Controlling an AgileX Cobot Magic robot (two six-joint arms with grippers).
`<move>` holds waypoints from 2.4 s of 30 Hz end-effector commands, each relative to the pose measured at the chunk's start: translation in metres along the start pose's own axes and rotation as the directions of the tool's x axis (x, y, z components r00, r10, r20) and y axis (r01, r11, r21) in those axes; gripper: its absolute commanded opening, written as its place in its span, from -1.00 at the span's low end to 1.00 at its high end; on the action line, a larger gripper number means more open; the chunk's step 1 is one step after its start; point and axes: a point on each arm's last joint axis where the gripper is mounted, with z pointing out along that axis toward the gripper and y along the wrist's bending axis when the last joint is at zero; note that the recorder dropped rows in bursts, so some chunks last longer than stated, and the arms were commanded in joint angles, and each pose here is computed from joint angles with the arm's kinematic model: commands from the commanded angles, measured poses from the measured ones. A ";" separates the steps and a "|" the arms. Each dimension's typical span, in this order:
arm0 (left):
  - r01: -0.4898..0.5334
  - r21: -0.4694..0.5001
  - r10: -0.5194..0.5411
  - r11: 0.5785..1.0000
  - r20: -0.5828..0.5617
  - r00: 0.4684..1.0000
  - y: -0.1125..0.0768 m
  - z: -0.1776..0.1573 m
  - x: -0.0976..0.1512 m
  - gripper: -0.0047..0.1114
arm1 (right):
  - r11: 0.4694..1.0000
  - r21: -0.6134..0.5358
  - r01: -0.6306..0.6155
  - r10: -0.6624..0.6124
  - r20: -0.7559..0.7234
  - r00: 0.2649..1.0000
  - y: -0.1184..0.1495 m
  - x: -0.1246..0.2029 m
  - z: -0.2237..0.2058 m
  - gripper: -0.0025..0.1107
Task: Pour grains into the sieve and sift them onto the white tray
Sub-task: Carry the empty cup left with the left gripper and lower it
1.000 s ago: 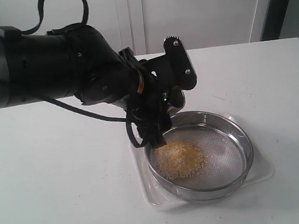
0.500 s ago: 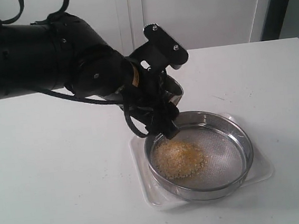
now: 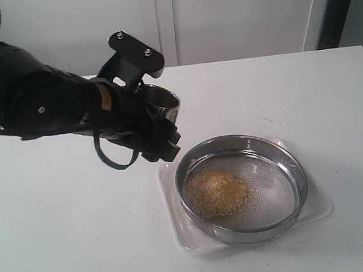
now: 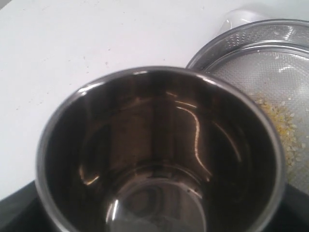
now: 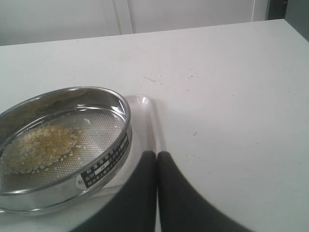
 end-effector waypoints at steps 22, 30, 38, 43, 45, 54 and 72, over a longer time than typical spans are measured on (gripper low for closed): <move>0.127 -0.001 -0.123 0.992 0.236 0.964 0.005 -0.031 0.059 -0.92 | 1.000 -0.002 0.003 -0.003 0.013 1.000 0.000 0.001 0.000 -0.96; 0.274 -0.130 -0.211 0.953 0.365 0.907 0.062 -0.038 0.061 -0.92 | 1.000 -0.002 0.003 -0.003 0.013 1.000 0.000 0.001 0.000 -0.96; 0.245 -0.174 -0.158 0.954 0.405 0.901 0.080 -0.035 0.058 -0.92 | 1.000 -0.002 0.003 -0.003 0.013 1.000 0.000 0.001 0.000 -0.96; 0.274 -0.171 -0.173 0.946 0.450 0.876 0.090 -0.026 0.051 -0.92 | 1.000 -0.002 0.003 -0.003 0.013 1.000 0.000 0.001 0.000 -0.96; 0.274 -0.171 -0.173 0.946 0.448 0.877 0.093 -0.020 0.047 -0.92 | 1.000 -0.002 0.003 -0.003 0.013 1.000 0.000 0.001 0.000 -0.96; 0.272 -0.161 -0.175 0.949 0.449 0.876 0.104 0.016 0.036 -0.92 | 1.000 -0.002 0.003 -0.003 0.013 1.000 0.000 0.001 0.000 -0.96; 0.324 -0.115 -0.221 0.939 0.519 0.826 0.164 0.094 0.051 -0.92 | 1.000 -0.002 0.003 -0.003 0.013 1.000 0.000 0.001 0.000 -0.96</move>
